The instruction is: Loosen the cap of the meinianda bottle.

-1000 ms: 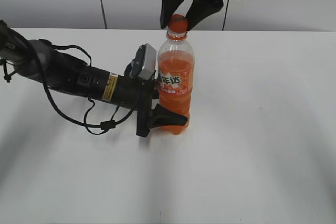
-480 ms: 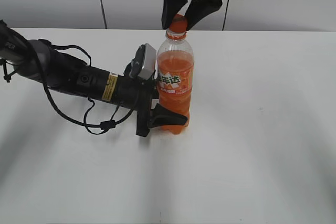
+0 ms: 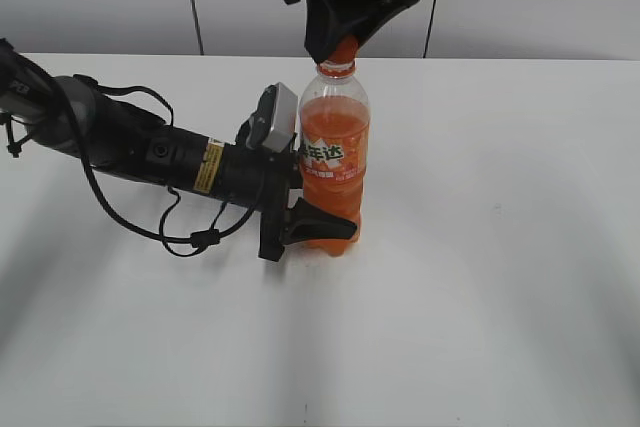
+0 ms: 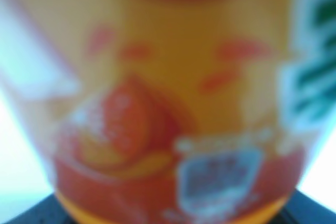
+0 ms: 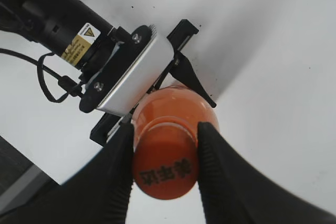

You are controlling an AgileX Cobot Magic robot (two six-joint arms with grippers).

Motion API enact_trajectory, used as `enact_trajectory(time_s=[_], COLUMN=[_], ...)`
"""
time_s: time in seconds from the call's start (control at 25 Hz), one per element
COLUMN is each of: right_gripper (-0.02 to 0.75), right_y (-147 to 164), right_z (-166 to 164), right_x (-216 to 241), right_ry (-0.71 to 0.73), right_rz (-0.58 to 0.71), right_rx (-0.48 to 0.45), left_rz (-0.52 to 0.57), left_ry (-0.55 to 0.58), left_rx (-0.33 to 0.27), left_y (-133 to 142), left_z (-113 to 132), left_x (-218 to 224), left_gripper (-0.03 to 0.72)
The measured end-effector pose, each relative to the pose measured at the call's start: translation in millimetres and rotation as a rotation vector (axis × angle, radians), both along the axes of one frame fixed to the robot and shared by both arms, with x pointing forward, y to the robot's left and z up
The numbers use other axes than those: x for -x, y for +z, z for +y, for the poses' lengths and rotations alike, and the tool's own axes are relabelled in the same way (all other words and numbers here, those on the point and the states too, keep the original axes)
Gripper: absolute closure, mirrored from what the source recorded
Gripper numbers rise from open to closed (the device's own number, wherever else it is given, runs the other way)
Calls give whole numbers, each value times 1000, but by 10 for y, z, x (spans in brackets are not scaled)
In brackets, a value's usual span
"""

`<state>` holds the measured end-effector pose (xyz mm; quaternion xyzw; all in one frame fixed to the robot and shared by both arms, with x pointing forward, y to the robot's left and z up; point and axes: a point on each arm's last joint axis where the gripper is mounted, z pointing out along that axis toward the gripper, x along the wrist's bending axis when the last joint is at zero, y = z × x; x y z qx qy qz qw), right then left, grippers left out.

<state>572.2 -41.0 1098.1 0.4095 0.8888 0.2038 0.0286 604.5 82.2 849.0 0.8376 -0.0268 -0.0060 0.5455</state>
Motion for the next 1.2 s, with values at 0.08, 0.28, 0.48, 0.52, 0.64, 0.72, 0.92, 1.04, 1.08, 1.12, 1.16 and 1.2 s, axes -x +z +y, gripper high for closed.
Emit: enact_trajectory(time_s=[0.08, 0.28, 0.48, 0.52, 0.64, 0.72, 0.92, 1.04, 1.08, 1.12, 1.16, 1.2], right_gripper=[462, 462, 463, 463, 463, 464, 464, 465, 465, 465, 465, 465], right_y=[0, 1, 2, 2, 2, 2, 2, 2, 2, 2, 2, 2], right_z=[0, 3, 8, 9, 10, 11, 11, 11, 12, 12, 12, 12], right_x=[0, 2, 6, 7, 9, 11, 12, 12, 13, 13, 13, 13], right_ry=[67, 228, 355, 375, 448, 487, 557, 613, 631, 652, 671, 684], right_rz=[-25, -82, -126, -133, -158, -171, -196, -217, -224, -232, -239, -244], right_rx=[16, 51, 74, 77, 92, 99, 116, 129, 132, 137, 141, 144], left_rz=[0, 0, -1, -3, -2, -2, -2, -3, -2, -2, -2, -1], left_ry=[0, -1, -17, -21, -24, -25, -27, -28, -27, -27, -27, -26], left_rx=[1, 1, -2, -4, -4, -5, -4, -5, -5, -5, -5, -5], left_y=[1, 1, 0, 0, 2, 1, 1, 3, 3, 4, 4, 4], left_z=[3, 3, 4, 7, 10, 11, 11, 10, 10, 10, 10, 10], left_x=[-1, 0, 10, 10, 10, 11, 12, 11, 11, 10, 10, 10], left_gripper=[281, 281, 281, 281, 281, 281, 281, 281, 281, 281, 281, 281])
